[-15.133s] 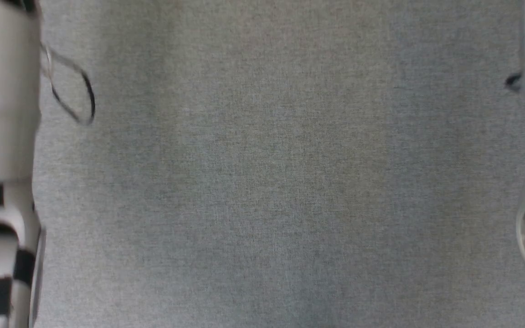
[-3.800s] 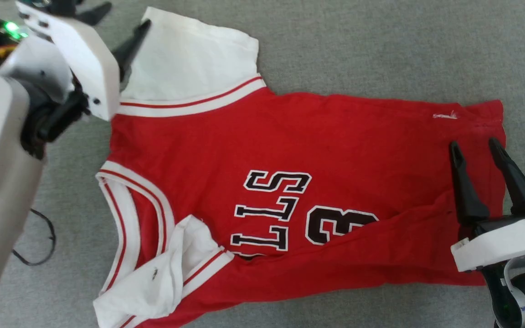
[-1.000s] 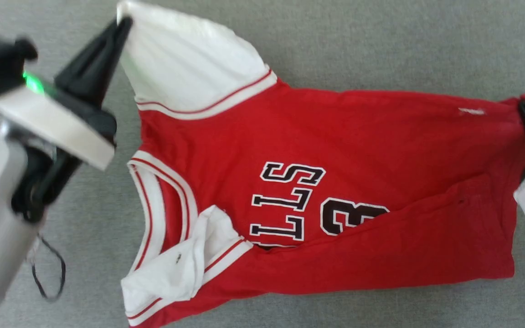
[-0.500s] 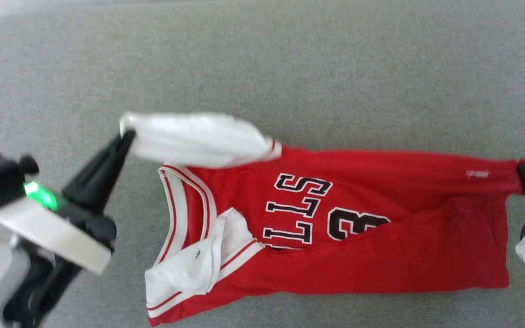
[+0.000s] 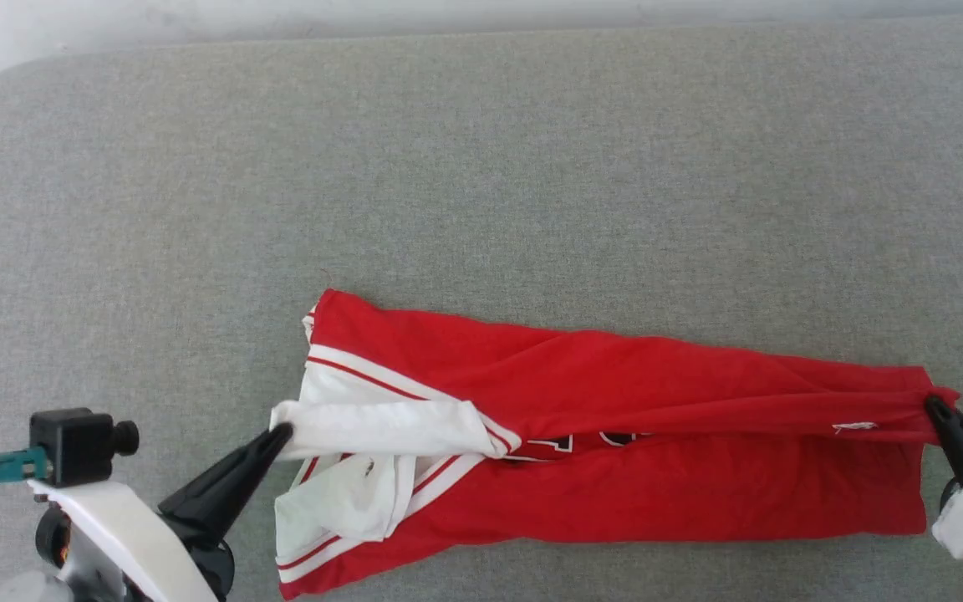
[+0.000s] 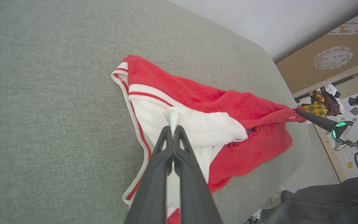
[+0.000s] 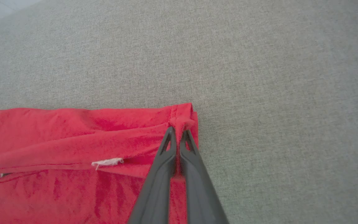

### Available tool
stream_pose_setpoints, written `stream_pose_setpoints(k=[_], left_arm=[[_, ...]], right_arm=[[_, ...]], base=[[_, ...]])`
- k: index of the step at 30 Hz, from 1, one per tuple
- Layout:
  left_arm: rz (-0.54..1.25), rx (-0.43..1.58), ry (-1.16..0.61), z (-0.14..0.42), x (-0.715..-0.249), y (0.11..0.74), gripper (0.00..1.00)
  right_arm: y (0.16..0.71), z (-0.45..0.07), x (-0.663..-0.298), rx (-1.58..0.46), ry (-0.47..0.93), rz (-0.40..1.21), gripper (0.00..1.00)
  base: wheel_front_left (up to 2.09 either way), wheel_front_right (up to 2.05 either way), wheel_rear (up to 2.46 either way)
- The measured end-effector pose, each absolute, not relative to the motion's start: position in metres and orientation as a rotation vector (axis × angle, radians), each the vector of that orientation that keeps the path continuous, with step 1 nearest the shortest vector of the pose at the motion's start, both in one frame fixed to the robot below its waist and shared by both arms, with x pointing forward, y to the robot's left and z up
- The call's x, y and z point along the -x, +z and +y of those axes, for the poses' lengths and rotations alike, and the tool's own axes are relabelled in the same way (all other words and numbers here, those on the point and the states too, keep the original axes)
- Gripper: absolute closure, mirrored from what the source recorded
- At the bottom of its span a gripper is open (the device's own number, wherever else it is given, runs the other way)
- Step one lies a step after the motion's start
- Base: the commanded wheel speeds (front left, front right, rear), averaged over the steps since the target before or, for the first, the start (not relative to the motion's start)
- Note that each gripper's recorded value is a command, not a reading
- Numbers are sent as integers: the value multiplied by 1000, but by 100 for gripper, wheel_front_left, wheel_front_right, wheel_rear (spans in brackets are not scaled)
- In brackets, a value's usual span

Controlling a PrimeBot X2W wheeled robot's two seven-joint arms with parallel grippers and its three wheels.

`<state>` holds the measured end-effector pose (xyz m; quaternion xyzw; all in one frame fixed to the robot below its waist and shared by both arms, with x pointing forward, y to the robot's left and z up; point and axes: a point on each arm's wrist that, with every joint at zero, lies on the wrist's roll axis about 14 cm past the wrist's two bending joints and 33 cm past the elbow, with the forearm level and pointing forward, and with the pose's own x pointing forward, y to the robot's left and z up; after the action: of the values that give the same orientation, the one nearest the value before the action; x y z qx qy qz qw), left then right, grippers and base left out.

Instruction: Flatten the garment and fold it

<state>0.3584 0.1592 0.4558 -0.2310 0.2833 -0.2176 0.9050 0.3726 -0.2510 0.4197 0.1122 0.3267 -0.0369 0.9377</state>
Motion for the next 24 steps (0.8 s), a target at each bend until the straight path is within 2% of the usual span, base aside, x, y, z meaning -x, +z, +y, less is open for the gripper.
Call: stream_pose_setpoints(k=[11,15,16,17,24], left_arm=[[704,440,-418,150,-370,411,100],[771,432,-403,149,-367,391,60],[781,431,-401,148,-366,388,41],[786,430,-398,149,-366,387,1],[728,440,-385,147,-371,397,0]], right_arm=[[390,-238,-380,-193,-52,765,100],[382,-240,-382,-194,-62,786,100],[382,-241,-382,-194,-66,785,59],[382,-242,-382,-193,-70,785,0],[395,-246,-386,-210,-89,719,0]], base=[[0,0,0],[0,0,0],[0,0,0],[0,0,0],[0,0,0]])
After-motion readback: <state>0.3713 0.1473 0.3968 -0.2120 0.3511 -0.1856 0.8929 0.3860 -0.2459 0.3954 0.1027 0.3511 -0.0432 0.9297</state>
